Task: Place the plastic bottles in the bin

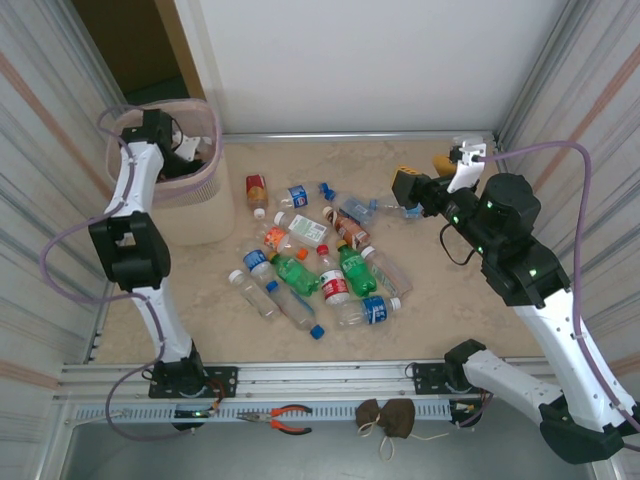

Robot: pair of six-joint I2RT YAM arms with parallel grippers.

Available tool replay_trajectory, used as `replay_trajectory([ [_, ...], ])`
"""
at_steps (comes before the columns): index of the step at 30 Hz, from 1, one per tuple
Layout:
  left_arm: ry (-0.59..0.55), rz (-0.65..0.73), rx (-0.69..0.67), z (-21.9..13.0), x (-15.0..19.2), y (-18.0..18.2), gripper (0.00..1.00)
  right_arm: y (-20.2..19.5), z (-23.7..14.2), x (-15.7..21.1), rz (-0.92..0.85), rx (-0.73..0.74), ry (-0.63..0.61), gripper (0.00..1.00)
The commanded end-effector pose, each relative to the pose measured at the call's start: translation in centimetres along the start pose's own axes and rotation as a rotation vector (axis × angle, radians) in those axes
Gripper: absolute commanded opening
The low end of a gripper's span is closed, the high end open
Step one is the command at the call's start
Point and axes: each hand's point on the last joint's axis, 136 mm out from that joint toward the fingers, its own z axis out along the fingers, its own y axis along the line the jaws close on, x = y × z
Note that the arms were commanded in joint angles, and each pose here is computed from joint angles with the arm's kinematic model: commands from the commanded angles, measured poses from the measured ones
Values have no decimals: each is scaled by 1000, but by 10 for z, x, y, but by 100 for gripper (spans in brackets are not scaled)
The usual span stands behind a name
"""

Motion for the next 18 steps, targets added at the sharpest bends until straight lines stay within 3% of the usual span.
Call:
replay_trajectory([
  [1, 39, 8, -2, 2, 5, 5, 52, -7, -2, -1, -30, 34, -14, 83],
  [8, 67, -1, 14, 16, 12, 7, 61, -15, 6, 14, -9, 74, 51, 83],
  [18, 32, 6, 10, 7, 6, 5, 72, -29, 19, 56, 33, 126, 235, 82],
])
